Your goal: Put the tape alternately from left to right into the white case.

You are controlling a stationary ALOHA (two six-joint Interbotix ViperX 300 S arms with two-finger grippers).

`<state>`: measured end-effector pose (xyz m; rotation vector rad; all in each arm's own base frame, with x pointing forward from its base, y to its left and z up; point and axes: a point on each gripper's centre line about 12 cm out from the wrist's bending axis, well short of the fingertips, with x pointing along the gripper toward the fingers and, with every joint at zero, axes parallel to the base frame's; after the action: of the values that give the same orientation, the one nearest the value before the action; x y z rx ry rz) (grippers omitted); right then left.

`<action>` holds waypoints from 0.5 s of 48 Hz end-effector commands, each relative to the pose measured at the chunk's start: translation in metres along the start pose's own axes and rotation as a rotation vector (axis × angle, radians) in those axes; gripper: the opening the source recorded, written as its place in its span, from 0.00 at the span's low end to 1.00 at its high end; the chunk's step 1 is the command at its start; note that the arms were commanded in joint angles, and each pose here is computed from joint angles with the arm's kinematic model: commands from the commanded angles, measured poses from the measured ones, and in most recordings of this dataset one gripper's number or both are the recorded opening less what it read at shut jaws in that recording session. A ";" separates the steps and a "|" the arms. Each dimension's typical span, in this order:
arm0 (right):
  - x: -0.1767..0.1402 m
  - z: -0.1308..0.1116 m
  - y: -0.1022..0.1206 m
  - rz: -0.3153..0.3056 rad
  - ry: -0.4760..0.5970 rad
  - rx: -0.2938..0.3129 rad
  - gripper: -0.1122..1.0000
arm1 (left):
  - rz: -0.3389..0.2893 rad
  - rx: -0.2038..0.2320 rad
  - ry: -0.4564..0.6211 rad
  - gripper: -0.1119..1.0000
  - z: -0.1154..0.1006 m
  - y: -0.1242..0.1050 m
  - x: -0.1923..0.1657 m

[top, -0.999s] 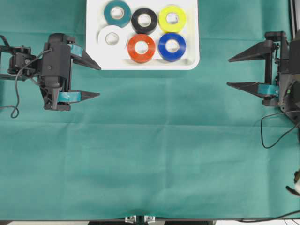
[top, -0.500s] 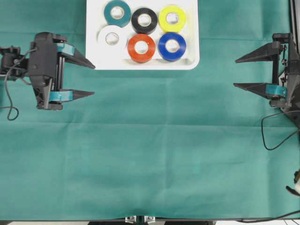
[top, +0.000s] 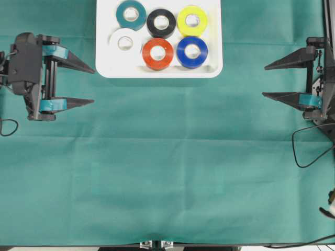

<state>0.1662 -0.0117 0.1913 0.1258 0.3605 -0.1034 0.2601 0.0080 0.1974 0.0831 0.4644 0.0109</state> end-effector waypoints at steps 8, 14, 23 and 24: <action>-0.004 0.004 0.001 0.007 -0.034 0.004 0.79 | 0.008 -0.005 -0.042 0.40 0.005 0.002 -0.008; -0.006 0.005 0.001 0.008 -0.047 0.005 0.79 | 0.011 -0.006 -0.050 0.40 0.002 0.002 -0.013; -0.006 0.006 0.000 0.006 -0.052 0.006 0.79 | 0.014 -0.011 -0.073 0.40 -0.001 0.002 -0.024; -0.006 0.005 0.000 0.006 -0.050 0.006 0.79 | 0.013 -0.009 -0.074 0.40 -0.001 0.001 -0.025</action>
<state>0.1601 -0.0118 0.1949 0.1261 0.3169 -0.1035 0.2384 0.0081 0.2014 0.0803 0.4200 0.0167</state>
